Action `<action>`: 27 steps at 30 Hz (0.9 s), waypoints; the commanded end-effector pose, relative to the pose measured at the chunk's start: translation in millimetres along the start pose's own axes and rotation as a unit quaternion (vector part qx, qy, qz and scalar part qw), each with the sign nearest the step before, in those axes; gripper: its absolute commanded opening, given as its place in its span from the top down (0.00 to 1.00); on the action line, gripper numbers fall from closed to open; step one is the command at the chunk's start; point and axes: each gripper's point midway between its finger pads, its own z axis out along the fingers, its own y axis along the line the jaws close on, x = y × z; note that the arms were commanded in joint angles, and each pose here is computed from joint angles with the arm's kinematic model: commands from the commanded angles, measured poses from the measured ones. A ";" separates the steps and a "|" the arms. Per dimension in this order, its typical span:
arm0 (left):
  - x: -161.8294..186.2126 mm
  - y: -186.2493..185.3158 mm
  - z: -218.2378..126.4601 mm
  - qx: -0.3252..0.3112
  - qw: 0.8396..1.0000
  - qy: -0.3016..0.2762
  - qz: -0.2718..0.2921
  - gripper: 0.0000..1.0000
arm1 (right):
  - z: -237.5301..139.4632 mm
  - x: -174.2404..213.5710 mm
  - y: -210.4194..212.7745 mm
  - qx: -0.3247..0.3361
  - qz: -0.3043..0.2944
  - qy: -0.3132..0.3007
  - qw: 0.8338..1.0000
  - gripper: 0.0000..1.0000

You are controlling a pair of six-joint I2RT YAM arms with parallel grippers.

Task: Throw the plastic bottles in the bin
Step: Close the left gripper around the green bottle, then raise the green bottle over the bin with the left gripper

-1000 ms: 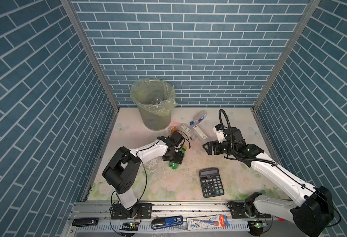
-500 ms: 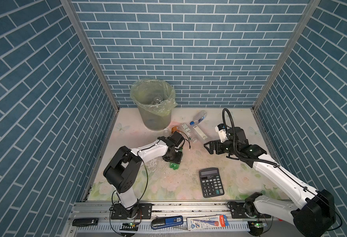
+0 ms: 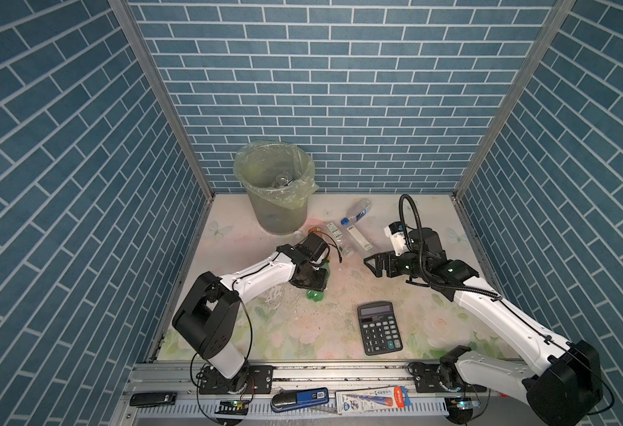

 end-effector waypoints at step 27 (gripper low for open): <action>-180.8 -11.1 -228.6 0.009 0.946 -0.325 0.022 0.54 | -42.8 -164.9 96.2 -0.143 -0.109 -0.196 0.964 0.01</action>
